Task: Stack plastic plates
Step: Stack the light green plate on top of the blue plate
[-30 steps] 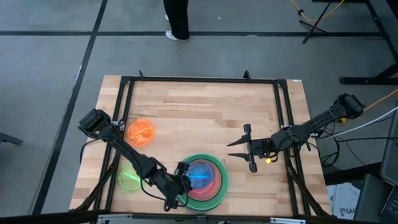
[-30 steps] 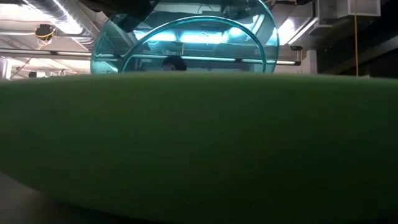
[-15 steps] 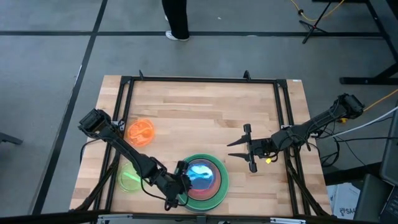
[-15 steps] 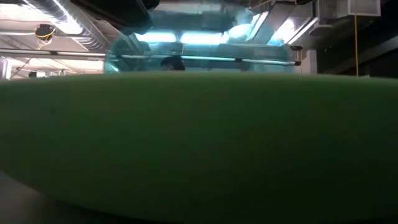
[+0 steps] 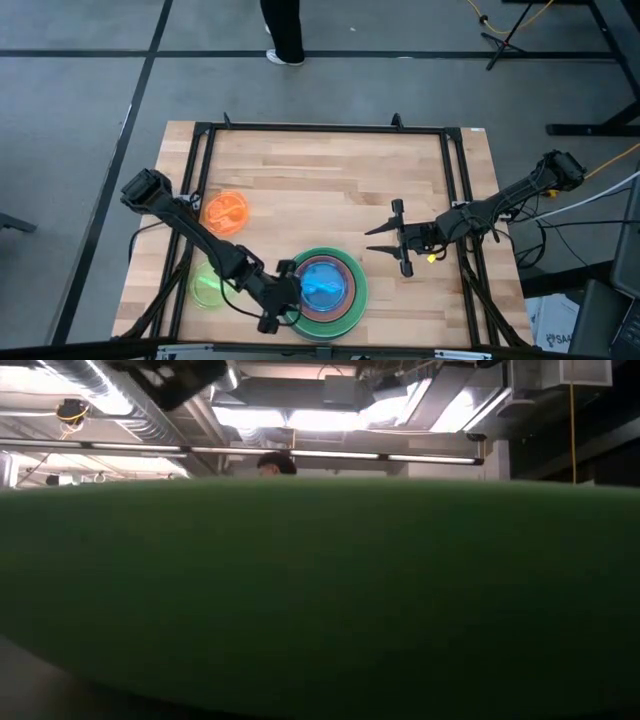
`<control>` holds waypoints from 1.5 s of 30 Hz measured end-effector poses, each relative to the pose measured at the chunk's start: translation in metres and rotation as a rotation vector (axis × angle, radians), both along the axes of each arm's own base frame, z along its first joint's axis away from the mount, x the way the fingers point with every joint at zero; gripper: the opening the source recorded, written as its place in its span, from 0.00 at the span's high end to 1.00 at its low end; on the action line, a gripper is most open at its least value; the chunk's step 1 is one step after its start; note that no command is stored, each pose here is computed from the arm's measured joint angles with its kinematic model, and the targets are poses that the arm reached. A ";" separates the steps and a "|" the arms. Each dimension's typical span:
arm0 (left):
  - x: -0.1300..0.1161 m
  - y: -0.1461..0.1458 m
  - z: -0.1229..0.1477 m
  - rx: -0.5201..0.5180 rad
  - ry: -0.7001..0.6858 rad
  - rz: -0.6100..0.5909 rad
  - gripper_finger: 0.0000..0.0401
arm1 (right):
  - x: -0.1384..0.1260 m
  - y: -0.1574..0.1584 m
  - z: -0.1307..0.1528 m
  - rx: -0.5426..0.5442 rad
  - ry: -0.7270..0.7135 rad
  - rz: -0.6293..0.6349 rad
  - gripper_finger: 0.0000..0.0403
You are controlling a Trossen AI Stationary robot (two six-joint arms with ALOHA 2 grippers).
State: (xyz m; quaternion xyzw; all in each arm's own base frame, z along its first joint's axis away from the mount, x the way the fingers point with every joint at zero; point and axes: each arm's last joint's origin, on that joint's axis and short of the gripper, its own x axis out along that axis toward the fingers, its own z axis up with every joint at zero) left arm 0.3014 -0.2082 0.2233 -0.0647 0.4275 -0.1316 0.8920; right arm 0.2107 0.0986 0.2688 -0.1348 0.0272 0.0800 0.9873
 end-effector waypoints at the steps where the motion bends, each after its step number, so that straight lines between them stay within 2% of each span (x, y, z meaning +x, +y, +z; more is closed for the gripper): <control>1: -0.003 -0.001 0.002 -0.009 0.015 0.010 0.76 | 0.000 0.000 0.000 0.000 0.000 0.000 0.63; 4: -0.015 -0.004 0.007 -0.046 0.072 0.055 0.76 | 0.000 0.000 0.000 0.001 0.000 0.000 0.63; 10: -0.042 -0.016 -0.002 -0.080 0.276 0.212 0.76 | 0.000 0.000 0.000 0.005 0.000 0.000 0.63; 18: -0.082 -0.025 -0.012 -0.060 0.535 0.483 0.76 | 0.000 0.000 0.000 0.007 0.000 0.002 0.63; 28: -0.106 -0.021 -0.040 -0.111 0.740 0.741 0.76 | 0.000 0.000 0.000 0.009 0.000 0.010 0.63; 34: -0.107 -0.019 -0.054 -0.165 0.765 0.750 0.76 | 0.000 0.000 0.000 0.009 0.000 0.011 0.63; 45: -0.113 -0.007 -0.069 -0.111 0.778 0.785 0.76 | 0.000 0.001 0.000 0.010 0.001 0.029 0.63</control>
